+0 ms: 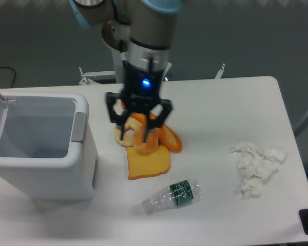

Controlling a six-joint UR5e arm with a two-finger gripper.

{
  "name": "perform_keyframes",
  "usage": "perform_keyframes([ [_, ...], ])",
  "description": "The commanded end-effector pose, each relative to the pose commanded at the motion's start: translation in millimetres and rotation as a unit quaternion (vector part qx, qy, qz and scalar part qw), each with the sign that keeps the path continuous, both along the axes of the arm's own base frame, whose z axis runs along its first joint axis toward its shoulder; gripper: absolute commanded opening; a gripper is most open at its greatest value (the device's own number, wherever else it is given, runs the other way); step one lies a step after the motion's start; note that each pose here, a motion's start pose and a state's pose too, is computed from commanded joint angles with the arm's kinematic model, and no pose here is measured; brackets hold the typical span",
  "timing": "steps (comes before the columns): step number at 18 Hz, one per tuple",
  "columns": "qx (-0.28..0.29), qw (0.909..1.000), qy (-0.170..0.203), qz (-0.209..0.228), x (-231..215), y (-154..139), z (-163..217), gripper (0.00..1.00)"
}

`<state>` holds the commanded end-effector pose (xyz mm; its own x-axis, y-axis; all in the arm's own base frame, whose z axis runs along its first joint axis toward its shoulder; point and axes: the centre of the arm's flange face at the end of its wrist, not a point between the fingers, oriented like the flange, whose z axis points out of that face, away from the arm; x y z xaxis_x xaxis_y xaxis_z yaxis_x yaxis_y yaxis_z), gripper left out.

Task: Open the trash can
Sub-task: 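Push the lid open and pull the gripper back over the food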

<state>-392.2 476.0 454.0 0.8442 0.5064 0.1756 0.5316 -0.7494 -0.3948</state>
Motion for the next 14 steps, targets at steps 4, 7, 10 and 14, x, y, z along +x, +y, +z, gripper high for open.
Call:
perform_keyframes([
  [4,-0.093,0.9899,0.069,-0.082,-68,-24,-50,1.00],
  [7,-0.150,0.9660,0.101,-0.185,-96,-40,-83,1.00],
  [10,-0.198,0.9405,0.105,-0.255,-128,-54,-126,1.00],
  [14,-0.234,0.9067,0.115,-0.331,-132,-47,-149,1.00],
])
